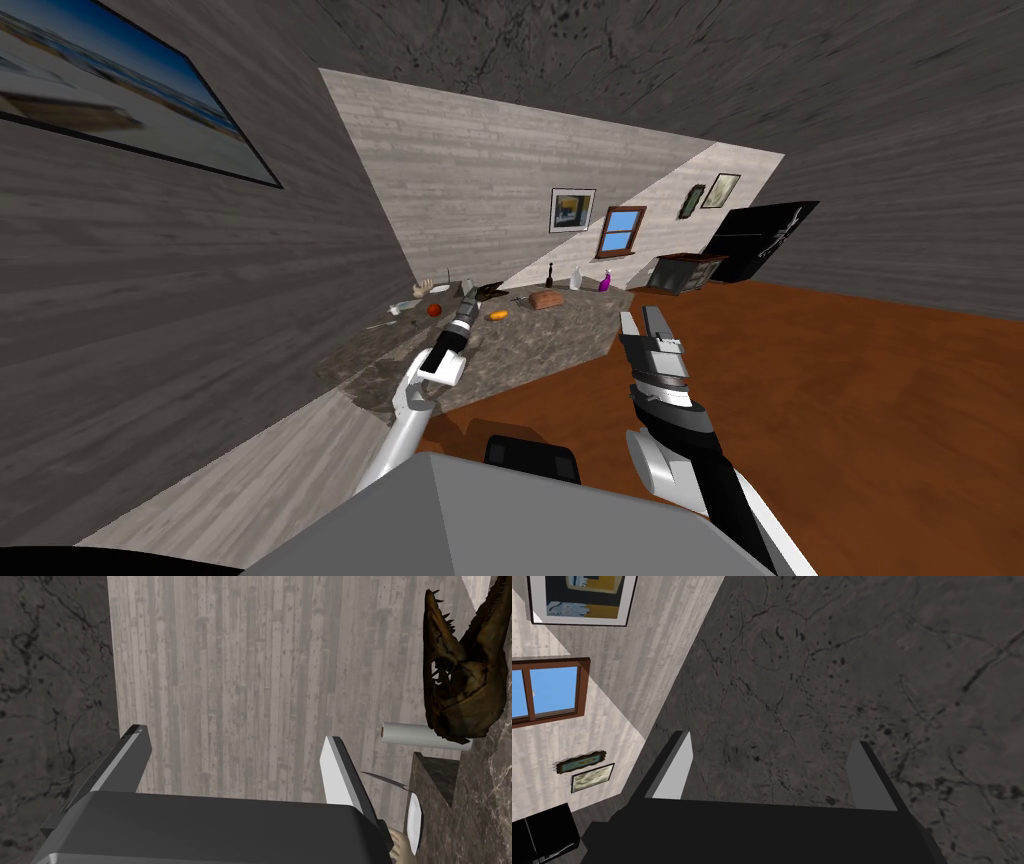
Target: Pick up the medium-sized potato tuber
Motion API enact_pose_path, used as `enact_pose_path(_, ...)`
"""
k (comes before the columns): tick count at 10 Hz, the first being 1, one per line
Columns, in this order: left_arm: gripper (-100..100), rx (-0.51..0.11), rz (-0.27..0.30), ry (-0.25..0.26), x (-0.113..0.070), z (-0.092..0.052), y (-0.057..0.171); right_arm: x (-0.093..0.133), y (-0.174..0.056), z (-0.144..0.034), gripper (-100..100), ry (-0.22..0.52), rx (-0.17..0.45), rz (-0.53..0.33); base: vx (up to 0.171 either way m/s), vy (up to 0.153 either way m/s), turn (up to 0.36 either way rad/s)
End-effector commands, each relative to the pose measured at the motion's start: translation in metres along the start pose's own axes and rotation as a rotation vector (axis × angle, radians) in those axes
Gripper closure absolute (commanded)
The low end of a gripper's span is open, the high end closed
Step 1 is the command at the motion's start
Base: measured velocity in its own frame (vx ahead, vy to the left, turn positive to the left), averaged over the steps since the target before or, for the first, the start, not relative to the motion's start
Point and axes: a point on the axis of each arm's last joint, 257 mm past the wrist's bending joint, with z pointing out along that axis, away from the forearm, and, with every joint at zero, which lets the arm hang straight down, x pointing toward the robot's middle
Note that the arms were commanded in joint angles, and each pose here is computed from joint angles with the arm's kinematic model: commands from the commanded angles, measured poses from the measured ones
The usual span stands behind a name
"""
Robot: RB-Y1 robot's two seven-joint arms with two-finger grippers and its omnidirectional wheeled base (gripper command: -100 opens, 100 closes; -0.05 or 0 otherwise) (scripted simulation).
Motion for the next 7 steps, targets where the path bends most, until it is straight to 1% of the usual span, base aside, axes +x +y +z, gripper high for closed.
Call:
enact_pose_path(1, -100, -0.045, -0.014, -0.001, 0.0, 0.003, 0.012, 0.0, 0.0, 0.0, 0, 0.0, 0.0, 0.0, 0.005, -0.038, -0.002)
enact_pose_path(2, -100, -0.065, -0.04, 0.004, 0.002, 0.011, 0.016, 0.0, 0.0, 0.0, 0, 0.0, 0.0, 0.0, 0.012, -0.047, -0.001)
enact_pose_path(3, -100, -0.092, -0.039, 0.0, 0.001, 0.01, 0.023, 0.0, 0.0, 0.0, 0, 0.0, 0.0, 0.0, 0.012, -0.044, 0.0)
enact_pose_path(4, -100, -0.113, -0.067, 0.005, 0.003, 0.016, 0.027, 0.0, 0.0, 0.0, 0, 0.0, 0.0, 0.0, 0.019, -0.053, 0.002)
enact_pose_path(5, -100, -0.146, -0.066, 0.0, 0.003, 0.015, 0.036, 0.0, 0.0, 0.0, 0, 0.0, 0.0, 0.0, 0.014, -0.042, 0.001)
enact_pose_path(6, -100, -0.153, -0.066, -0.001, 0.002, 0.015, 0.037, 0.0, 0.0, 0.0, 0, 0.0, 0.0, 0.0, 0.004, -0.014, 0.002)
enact_pose_path(7, -100, -0.184, -0.094, 0.001, 0.005, 0.02, 0.044, 0.0, 0.0, 0.0, 0, 0.0, 0.0, 0.0, 0.013, -0.025, 0.004)
